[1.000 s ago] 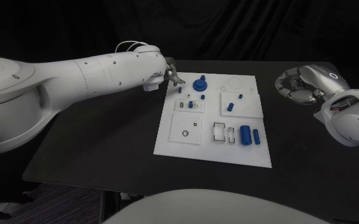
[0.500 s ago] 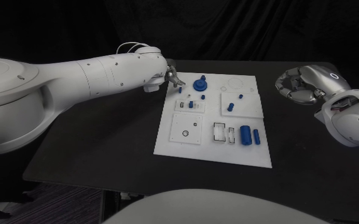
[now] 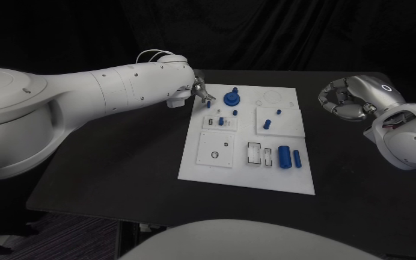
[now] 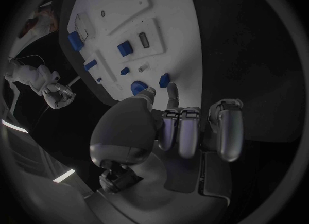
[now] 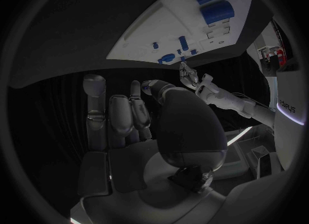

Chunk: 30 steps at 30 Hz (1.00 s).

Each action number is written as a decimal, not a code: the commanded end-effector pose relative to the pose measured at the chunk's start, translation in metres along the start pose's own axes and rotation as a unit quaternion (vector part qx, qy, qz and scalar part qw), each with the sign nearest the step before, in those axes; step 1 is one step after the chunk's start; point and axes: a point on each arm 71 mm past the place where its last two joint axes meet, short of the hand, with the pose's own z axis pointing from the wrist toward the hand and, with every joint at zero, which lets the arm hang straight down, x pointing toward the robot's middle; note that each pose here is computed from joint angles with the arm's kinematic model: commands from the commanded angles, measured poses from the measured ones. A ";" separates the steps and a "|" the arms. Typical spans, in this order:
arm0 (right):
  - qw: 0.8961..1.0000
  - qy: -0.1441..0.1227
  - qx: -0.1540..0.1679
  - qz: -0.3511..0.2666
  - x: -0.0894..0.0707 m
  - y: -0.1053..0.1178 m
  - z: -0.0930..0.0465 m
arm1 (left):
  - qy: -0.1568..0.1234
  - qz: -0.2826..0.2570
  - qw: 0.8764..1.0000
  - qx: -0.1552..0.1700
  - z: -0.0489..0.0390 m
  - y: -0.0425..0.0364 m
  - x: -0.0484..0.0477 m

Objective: Assemble the parts on the task board

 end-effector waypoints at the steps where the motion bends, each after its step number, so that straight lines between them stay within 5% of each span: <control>1: 1.000 -0.001 0.002 -0.002 0.000 0.000 0.000 | 0.010 0.006 1.000 0.005 0.0009 -0.0013 0.0031; 30: 1.000 0.001 0.002 -0.002 0.001 0.001 0.000 | 0.021 0.010 1.000 0.008 0.0060 -0.0048 0.0091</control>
